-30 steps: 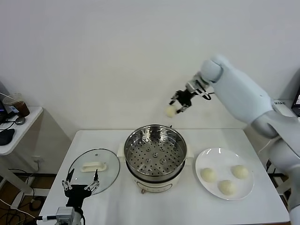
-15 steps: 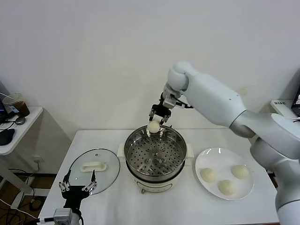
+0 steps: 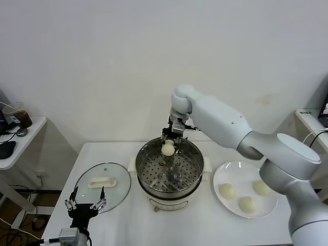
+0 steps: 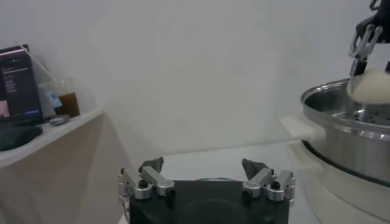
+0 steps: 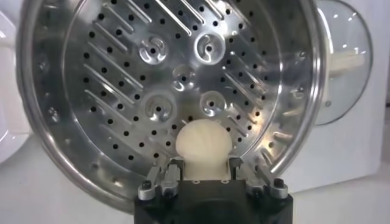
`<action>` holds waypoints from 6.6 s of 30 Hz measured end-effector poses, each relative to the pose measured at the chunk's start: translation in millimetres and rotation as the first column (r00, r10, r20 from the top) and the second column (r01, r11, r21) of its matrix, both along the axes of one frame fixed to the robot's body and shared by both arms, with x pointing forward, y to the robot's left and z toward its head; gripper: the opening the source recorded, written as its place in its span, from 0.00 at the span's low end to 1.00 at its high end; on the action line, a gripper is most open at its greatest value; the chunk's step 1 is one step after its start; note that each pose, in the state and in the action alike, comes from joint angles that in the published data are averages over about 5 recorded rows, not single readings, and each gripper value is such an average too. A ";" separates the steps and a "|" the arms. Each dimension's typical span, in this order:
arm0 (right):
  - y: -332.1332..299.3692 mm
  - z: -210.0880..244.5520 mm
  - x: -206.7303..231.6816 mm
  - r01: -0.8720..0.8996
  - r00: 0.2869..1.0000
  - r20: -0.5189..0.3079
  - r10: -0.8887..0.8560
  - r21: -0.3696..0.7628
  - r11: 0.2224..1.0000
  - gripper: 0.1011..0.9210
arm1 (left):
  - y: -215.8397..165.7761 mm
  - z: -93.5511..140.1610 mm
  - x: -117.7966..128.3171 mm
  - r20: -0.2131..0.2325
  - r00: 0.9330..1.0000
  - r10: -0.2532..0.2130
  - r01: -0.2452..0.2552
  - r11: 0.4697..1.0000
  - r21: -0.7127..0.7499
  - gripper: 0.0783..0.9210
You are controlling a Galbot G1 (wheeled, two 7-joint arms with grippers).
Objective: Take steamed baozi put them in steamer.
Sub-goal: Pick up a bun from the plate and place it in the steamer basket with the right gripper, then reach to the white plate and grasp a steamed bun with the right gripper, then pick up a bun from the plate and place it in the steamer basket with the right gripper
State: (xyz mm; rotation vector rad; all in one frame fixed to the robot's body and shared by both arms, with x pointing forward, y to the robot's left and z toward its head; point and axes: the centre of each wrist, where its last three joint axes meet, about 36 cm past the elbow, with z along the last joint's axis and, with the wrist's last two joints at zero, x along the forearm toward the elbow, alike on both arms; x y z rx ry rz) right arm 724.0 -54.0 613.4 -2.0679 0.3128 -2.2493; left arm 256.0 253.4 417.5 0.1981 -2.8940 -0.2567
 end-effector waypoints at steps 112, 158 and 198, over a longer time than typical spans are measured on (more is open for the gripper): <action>-273.4 -166.7 -131.1 0.984 0.103 -0.193 -0.976 -0.125 0.129 0.82 | 7.7 -19.9 7.4 -0.075 0.997 -0.007 0.006 1.000 -0.019 0.88; -59.7 80.1 -65.5 0.925 0.345 -0.273 -0.898 -0.065 0.375 0.54 | -3.0 -6.6 17.1 -0.013 0.999 -0.032 0.031 0.998 -0.059 0.88; 90.5 -13.6 -86.5 0.910 0.378 -0.215 -0.901 -0.095 0.404 0.87 | -6.8 -7.1 18.5 -0.008 0.999 -0.031 0.030 0.996 -0.089 0.88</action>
